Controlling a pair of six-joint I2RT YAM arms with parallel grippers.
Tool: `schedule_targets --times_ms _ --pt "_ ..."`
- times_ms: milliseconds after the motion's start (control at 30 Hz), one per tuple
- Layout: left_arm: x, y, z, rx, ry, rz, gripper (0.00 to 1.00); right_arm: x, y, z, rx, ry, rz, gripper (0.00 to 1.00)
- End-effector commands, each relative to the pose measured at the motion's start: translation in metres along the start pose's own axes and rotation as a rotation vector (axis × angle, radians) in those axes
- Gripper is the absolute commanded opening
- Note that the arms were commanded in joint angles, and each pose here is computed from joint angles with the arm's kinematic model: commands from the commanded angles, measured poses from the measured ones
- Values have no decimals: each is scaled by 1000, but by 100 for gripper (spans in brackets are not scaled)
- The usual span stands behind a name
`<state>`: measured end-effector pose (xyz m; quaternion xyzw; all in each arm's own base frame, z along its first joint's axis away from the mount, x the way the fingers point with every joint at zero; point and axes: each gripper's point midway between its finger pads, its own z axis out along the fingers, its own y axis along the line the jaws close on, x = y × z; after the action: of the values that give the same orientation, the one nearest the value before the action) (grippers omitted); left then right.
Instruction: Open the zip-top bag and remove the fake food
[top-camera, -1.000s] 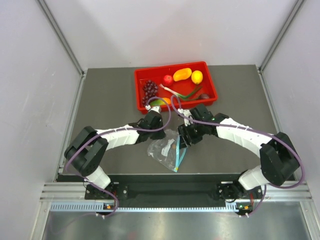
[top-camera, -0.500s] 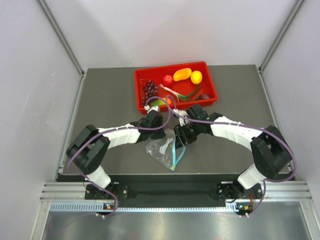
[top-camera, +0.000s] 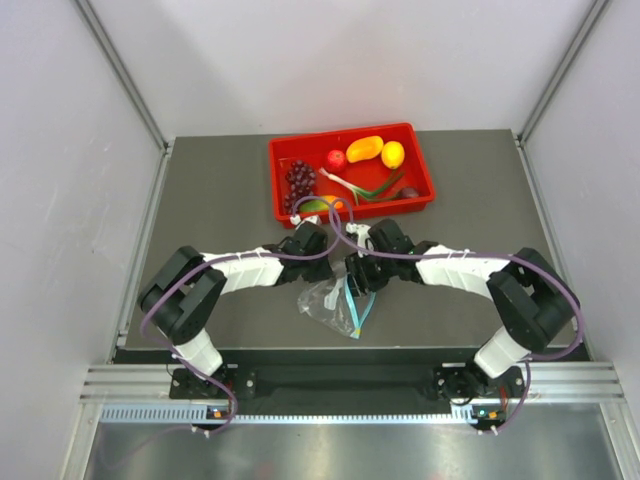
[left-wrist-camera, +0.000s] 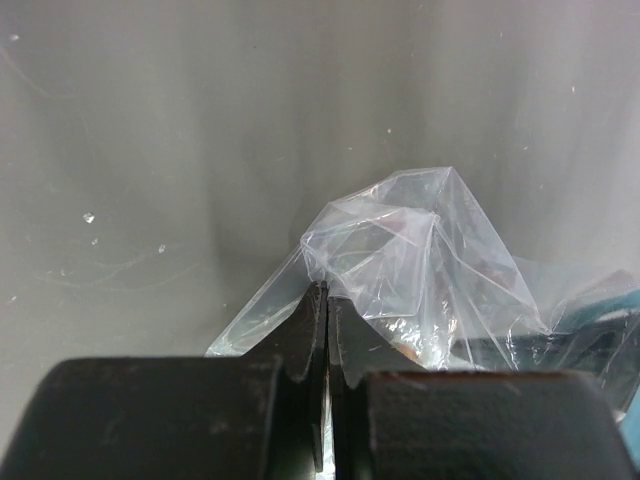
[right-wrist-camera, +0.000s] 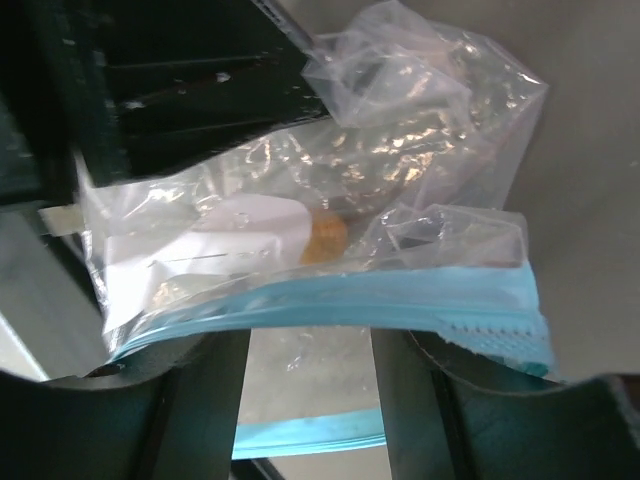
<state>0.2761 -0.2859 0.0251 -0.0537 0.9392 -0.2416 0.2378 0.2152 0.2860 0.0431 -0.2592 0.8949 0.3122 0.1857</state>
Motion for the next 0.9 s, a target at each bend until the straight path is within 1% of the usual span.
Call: schedule_targets --times_ms 0,33,233,467,567,733,867 --pt "-9 -16 2 53 -14 -11 0 -19 1 6 31 -93 -43 50" --pt "-13 -21 2 74 -30 -10 0 -19 1 7 32 -93 -45 50" --pt "-13 -25 2 89 -25 -6 0 -24 5 9 37 -127 -74 50" --pt "-15 -24 1 87 -27 -6 0 -14 -1 17 105 -70 -112 47" --pt "-15 -24 1 88 -31 -9 0 -10 -6 17 130 -68 -117 46" --pt "-15 -24 -1 92 -29 -7 0 -14 -9 22 150 -92 -120 45" --pt "-15 -24 -3 92 -35 -10 0 -14 -10 27 167 -77 -141 45"
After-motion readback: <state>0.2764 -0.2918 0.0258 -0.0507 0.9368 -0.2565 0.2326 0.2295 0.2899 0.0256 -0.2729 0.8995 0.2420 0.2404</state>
